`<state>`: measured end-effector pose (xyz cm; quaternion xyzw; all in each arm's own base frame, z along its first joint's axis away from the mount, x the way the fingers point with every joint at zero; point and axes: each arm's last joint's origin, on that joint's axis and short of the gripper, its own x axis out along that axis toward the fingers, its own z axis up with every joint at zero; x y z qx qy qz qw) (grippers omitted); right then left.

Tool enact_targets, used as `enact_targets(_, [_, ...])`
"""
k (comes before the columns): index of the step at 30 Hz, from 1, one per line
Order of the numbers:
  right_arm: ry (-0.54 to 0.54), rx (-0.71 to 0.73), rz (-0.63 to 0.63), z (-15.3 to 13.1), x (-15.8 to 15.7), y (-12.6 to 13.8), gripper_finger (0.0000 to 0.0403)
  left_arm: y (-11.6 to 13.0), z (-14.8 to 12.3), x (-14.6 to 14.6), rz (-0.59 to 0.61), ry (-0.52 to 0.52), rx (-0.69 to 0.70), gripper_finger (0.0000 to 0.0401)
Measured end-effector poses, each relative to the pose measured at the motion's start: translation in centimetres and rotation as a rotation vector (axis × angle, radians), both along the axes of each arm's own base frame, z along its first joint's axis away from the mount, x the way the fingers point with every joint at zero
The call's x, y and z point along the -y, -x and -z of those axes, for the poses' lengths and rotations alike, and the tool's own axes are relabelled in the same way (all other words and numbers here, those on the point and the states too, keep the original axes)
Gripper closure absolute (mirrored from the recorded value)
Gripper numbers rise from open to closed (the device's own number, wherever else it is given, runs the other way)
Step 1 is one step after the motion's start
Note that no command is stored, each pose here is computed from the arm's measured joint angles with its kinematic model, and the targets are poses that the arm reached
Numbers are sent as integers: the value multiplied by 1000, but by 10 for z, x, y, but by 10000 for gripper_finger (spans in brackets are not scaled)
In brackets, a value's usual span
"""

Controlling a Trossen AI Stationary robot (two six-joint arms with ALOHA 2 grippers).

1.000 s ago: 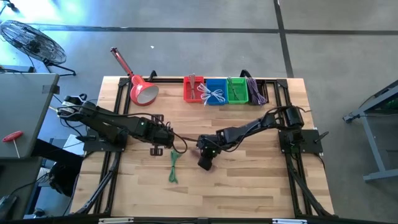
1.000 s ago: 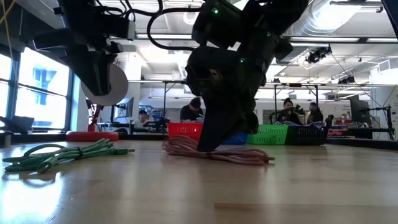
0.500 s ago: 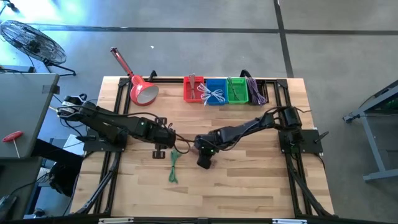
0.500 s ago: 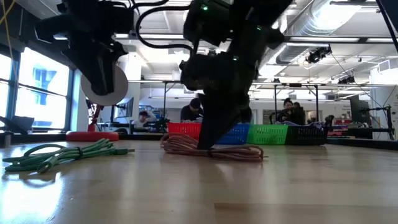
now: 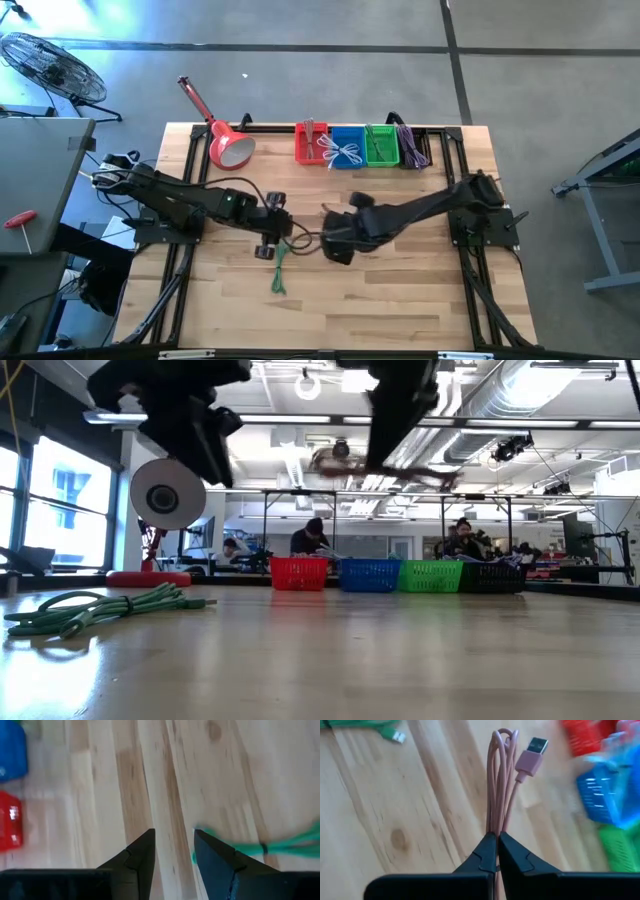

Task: Pick & Place USB Port
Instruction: Put the pink charger cable into the orange bin

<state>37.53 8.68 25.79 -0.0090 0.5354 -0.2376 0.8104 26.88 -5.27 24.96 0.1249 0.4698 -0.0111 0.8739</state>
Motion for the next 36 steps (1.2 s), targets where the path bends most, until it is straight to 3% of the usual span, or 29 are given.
enact_targets(9, [102, 186, 60, -46, -26, 55, 403, -14, -12, 2, 21, -41, 191, 270])
enact_targets(17, [126, 359, -27, -53, -45, 81, 403, -33, -37, 6, 102, -73, 499, 270])
enact_targets(23, [137, 447, -109, -53, -52, 96, 402, -39, -48, 4, 137, -51, 624, 266])
enact_targets(27, [156, 510, -155, -54, -54, 104, 402, -41, -51, -1, 152, -21, 660, 237])
enact_targets(36, [219, 640, -372, -61, -55, 99, 402, -47, -63, -13, 315, 239, 783, 135])
